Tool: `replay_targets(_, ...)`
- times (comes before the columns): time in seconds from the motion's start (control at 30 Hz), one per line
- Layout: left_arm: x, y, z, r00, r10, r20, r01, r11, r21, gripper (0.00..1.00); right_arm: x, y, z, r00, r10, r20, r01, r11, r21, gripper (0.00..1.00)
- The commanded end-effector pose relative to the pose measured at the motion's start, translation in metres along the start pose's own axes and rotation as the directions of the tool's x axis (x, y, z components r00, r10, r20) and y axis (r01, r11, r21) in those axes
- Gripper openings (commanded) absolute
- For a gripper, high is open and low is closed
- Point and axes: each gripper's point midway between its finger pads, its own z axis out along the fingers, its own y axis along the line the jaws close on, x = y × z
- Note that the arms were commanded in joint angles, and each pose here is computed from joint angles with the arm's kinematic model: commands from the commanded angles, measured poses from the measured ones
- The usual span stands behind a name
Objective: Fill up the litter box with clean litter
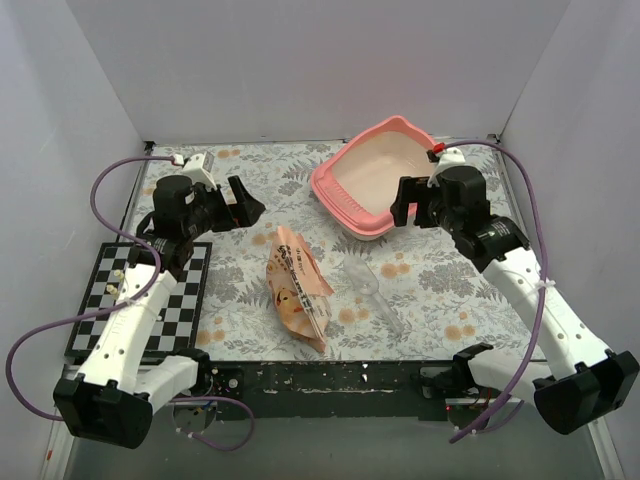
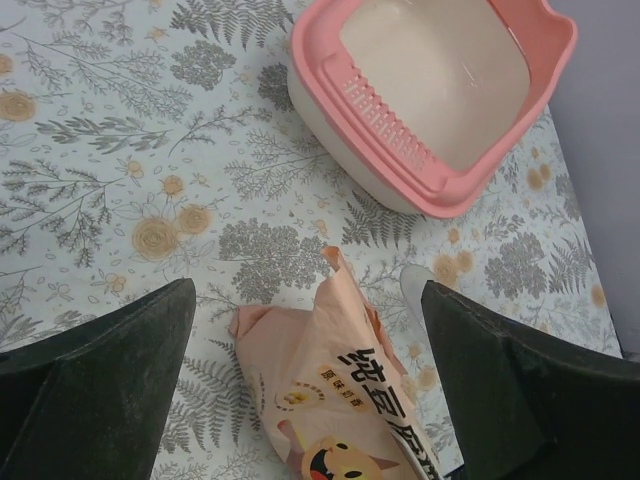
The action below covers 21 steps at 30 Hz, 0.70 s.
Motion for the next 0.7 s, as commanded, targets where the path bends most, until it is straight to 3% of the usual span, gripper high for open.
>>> replay_targets(0.0, 0.019, -0.011, -0.002, 0.998, 0.018, -0.059, -0.014, 0.997, 0.077, 0.98, 0.01, -0.016, 0.011, 0.999, -0.002, -0.053, 0.006, 0.997, 0.078, 0.98)
replay_targets(0.1, 0.027, -0.014, 0.007, 0.994, 0.027, -0.101, -0.016, 0.995, 0.103, 0.98, 0.026, 0.02, 0.018, 0.992, -0.073, -0.101, 0.053, 0.981, -0.186, 0.96)
replay_targets(0.17, 0.029, -0.016, 0.012, 0.992, 0.038, -0.119, -0.025, 0.994, 0.11, 0.98, 0.03, 0.039, 0.017, 0.991, -0.068, -0.115, 0.033, 0.959, -0.281, 0.88)
replay_targets(0.27, 0.029, -0.02, 0.016, 0.99, 0.051, -0.129, -0.035, 0.992, 0.12, 0.98, 0.04, 0.058, 0.018, 0.98, -0.097, -0.172, 0.04, 0.951, -0.307, 0.83)
replay_targets(0.37, 0.032, -0.017, 0.022, 0.989, 0.052, -0.141, -0.038, 0.994, 0.105, 0.98, 0.044, 0.086, 0.011, 0.975, -0.145, -0.172, 0.082, 0.942, -0.327, 0.83)
replay_targets(0.67, 0.044, -0.002, 0.036, 0.985, 0.048, -0.166, -0.041, 0.998, 0.046, 0.98, 0.062, 0.156, -0.034, 0.968, -0.141, -0.206, 0.023, 0.872, -0.49, 0.85)
